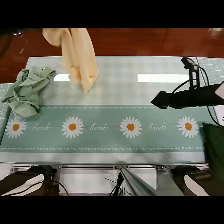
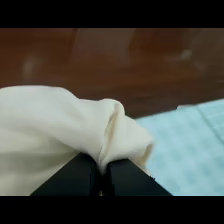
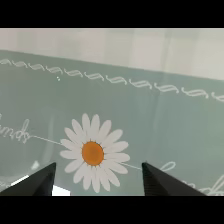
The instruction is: Fold the shirts.
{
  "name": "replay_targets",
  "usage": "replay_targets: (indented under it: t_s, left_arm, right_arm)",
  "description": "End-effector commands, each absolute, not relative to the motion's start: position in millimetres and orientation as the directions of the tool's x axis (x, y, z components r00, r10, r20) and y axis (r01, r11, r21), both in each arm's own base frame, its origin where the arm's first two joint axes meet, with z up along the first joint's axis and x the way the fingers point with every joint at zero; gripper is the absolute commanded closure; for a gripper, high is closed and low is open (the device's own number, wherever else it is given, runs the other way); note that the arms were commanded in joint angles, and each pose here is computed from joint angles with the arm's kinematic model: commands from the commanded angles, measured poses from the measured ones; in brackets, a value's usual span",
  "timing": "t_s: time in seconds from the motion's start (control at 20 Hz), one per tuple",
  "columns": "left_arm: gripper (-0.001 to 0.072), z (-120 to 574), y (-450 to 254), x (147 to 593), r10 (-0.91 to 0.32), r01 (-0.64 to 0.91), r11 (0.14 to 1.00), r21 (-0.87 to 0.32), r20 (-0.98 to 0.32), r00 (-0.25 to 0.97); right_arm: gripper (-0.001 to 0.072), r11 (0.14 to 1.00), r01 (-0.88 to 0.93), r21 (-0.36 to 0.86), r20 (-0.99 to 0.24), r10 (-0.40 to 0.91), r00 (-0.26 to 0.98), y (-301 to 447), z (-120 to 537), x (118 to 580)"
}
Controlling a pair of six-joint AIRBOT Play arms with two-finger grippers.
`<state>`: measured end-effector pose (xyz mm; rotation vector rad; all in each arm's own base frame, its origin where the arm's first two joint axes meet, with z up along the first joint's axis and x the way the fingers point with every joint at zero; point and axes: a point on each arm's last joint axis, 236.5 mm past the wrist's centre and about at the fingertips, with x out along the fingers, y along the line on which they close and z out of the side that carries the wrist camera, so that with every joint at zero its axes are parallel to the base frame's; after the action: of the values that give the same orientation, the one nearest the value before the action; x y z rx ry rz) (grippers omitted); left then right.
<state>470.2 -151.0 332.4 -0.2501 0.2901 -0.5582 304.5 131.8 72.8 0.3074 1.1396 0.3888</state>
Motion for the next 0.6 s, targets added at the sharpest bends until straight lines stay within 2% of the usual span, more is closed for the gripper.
replay_targets:
  t_s: [0.0,0.15,0.25,0.35,0.45,0.55]
  left_arm:
    - [0.0673,476,-156,396,-0.584,0.594,0.780,-0.198,0.113,0.804]
    - [0.0672,554,-172,340,-0.625,0.667,0.738,-0.097,0.273,0.731]
    - [0.0673,580,-185,307,-0.660,0.712,0.700,-0.056,0.330,0.675]
    - [0.0672,584,-200,283,-0.701,0.756,0.652,-0.055,0.335,0.629]
    - [0.0673,558,-229,264,-0.779,0.818,0.569,-0.088,0.261,0.570]
    - [0.0672,536,-251,243,-0.812,0.854,0.501,-0.143,0.264,0.520]
  right_arm:
    - [0.0087,0.889,-0.170,0.426,-0.767,0.455,0.452,130,103,301]
    - [0.0087,0.885,-0.196,0.422,-0.747,0.462,0.479,130,120,289]
    - [0.0087,0.884,-0.207,0.419,-0.733,0.464,0.497,129,128,285]
    - [0.0086,0.883,-0.216,0.417,-0.720,0.466,0.515,129,135,282]
    - [0.0087,0.882,-0.221,0.415,-0.711,0.467,0.526,128,139,280]
    - [0.0087,0.887,-0.216,0.408,-0.714,0.457,0.530,126,139,280]
